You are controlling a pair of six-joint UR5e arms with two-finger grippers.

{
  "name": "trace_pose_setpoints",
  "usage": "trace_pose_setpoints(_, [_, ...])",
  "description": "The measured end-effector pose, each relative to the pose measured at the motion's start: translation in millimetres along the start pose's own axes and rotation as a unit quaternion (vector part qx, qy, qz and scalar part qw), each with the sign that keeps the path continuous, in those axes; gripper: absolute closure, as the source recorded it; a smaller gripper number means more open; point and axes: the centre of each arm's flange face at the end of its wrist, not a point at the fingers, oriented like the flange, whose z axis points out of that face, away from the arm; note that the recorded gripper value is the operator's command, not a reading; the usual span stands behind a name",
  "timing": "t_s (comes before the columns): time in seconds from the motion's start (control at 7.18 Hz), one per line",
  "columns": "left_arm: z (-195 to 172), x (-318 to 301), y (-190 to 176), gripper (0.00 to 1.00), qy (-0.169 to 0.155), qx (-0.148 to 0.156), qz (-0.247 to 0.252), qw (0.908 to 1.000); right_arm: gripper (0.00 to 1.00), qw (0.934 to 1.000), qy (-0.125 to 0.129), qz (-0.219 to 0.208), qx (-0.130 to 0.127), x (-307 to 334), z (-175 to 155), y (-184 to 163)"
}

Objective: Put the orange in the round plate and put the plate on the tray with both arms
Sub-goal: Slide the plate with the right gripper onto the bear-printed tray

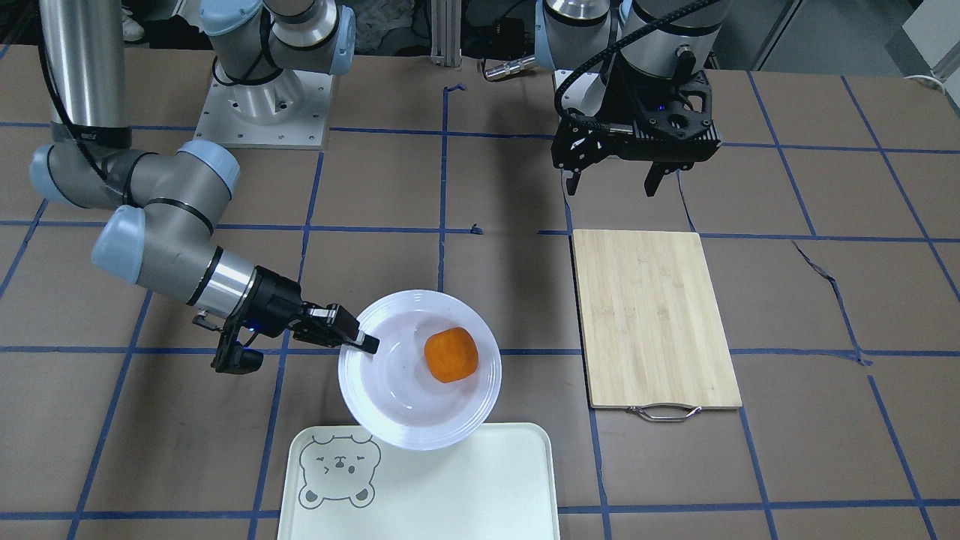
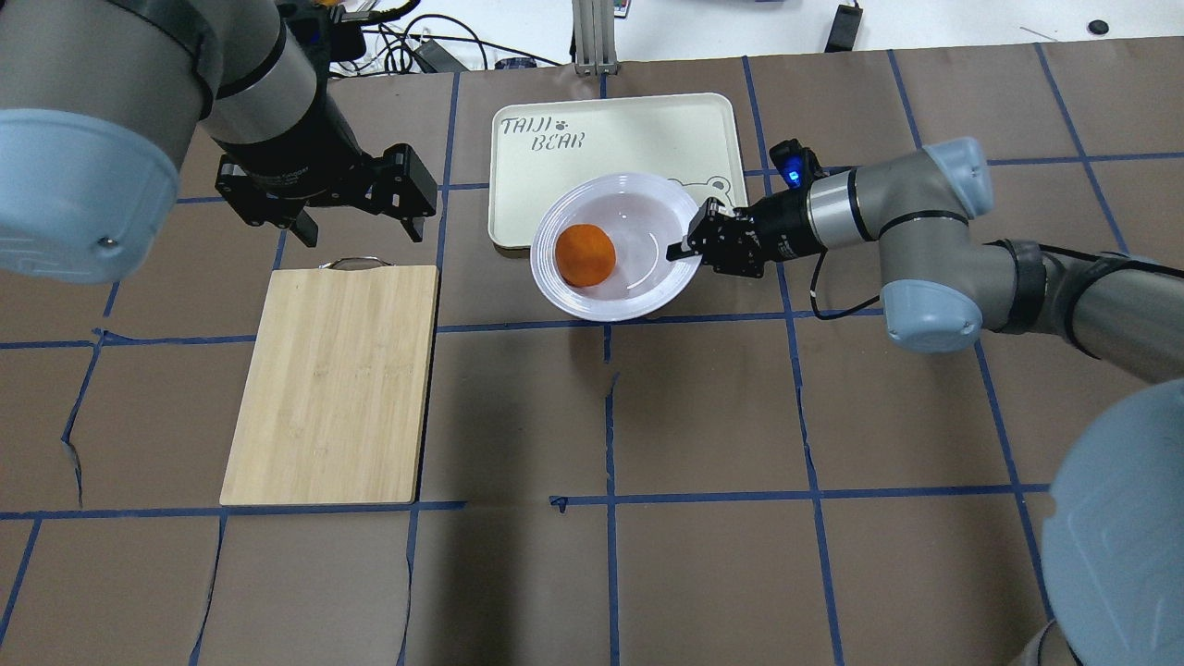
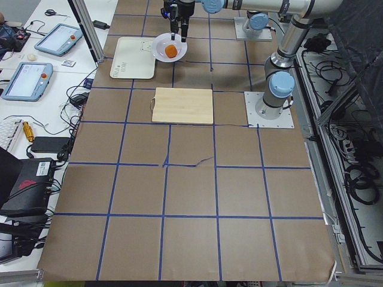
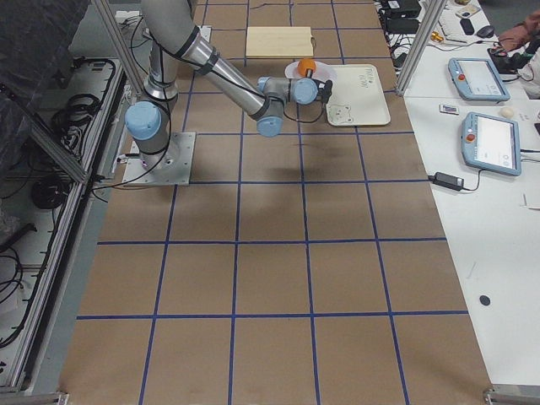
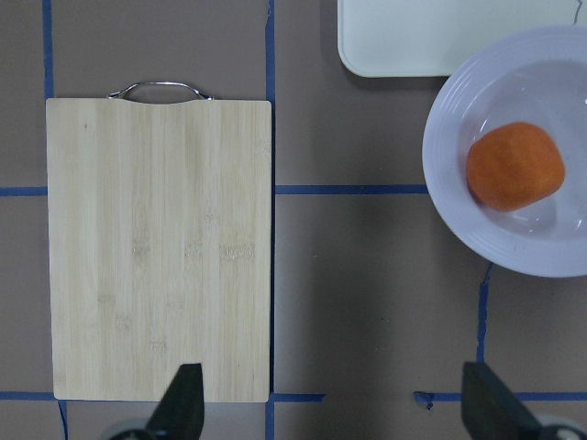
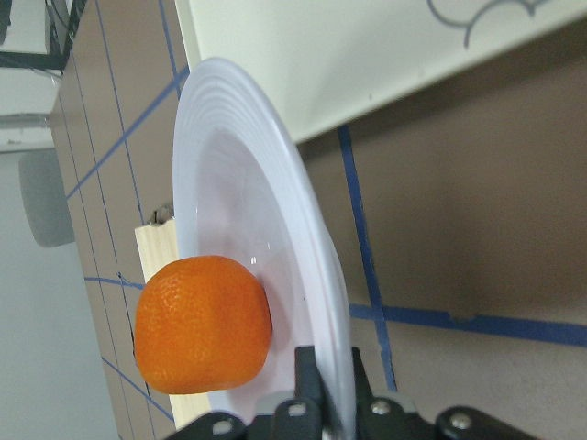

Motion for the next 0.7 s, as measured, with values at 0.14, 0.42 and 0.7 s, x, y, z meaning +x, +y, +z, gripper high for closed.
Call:
trace_pose_setpoints(0.14, [0, 0, 0, 0.00, 0.000, 0.000, 0.000, 1.0000, 0.98, 0.9999, -0.003, 0.004, 0.010, -8, -2, -33])
trace_pose_setpoints(0.42, [0, 1, 0, 0.00, 0.000, 0.000, 0.001, 1.0000, 0.98, 0.9998, -0.011, 0.003, 0.015, 1, 15, -91])
trace_pose_setpoints(0.7, [0, 1, 0, 0.00, 0.000, 0.000, 0.001, 1.0000, 0.97, 0.9997, -0.017, 0.001, 0.014, 17, 34, -130])
